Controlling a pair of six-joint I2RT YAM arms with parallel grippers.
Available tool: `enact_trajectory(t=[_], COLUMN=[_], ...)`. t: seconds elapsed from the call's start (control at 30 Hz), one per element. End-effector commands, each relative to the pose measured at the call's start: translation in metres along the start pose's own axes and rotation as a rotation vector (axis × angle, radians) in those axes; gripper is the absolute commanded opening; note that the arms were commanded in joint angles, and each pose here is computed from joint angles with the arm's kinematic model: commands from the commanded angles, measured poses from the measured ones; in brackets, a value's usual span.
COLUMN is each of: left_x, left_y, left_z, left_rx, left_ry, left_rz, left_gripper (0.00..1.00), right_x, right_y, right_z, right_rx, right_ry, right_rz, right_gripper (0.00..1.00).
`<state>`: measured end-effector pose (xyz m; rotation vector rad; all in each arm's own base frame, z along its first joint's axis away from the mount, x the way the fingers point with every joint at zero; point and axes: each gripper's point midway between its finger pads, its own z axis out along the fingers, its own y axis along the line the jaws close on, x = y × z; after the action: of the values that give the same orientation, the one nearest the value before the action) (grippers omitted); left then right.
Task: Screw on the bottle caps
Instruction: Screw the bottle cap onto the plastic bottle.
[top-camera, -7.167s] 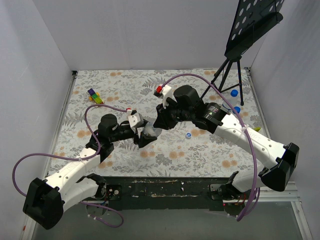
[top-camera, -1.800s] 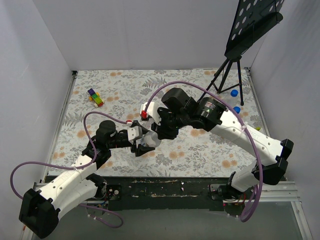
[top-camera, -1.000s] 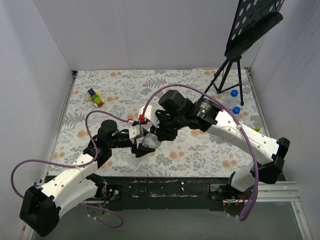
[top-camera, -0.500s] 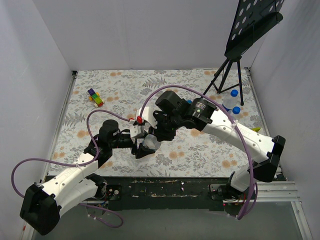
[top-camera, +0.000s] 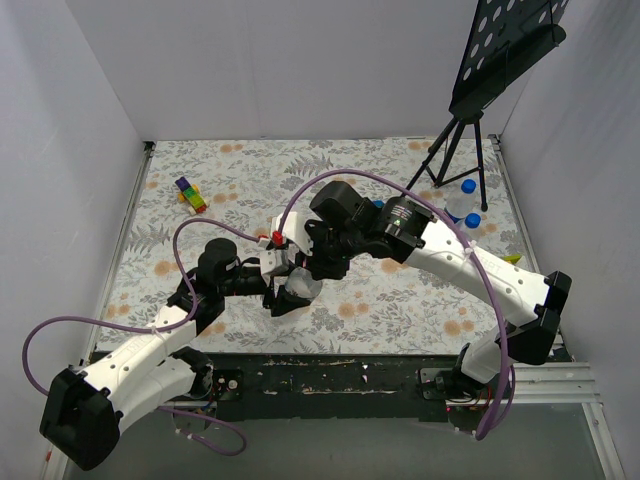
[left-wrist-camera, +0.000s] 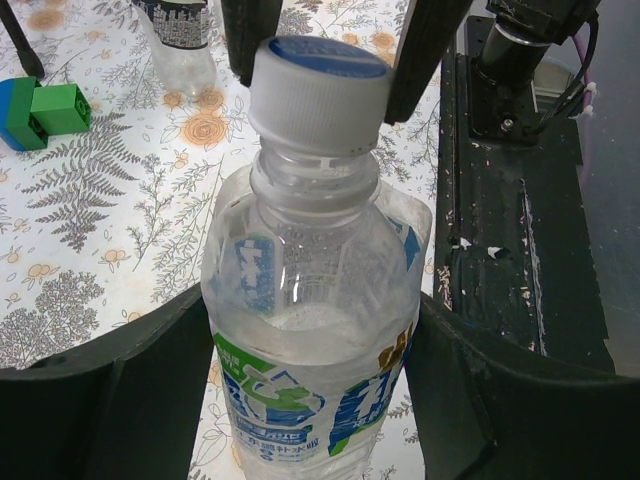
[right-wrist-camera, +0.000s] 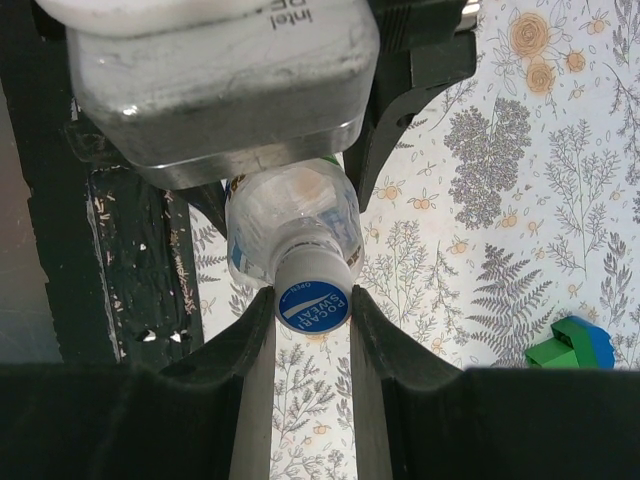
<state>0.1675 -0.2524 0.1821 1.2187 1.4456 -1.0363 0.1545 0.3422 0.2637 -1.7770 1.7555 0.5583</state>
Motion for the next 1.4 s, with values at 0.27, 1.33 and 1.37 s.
enact_trajectory(t=[0.27, 1.33, 1.37], left_x=[-0.036, -0.041, -0.042], left_y=[-0.001, 0.01, 0.01], left_z=[-0.001, -0.01, -0.01], left_rx=[0.019, -0.079, -0.079], left_ry=[-0.076, -0.104, -0.108], left_rz=[0.097, 0.233, 0.226], left_gripper=[0.0, 0.0, 0.0], right_x=[0.024, 0.024, 0.024], right_y=[0.022, 0.037, 0.036], right_z=[0.014, 0.024, 0.026], right_rx=[-0.128, -0.286, -0.28], right_ry=[0.101, 0.132, 0.138], right_rz=[0.006, 0.126, 0.134], right_gripper=[0.22, 0.21, 0.21])
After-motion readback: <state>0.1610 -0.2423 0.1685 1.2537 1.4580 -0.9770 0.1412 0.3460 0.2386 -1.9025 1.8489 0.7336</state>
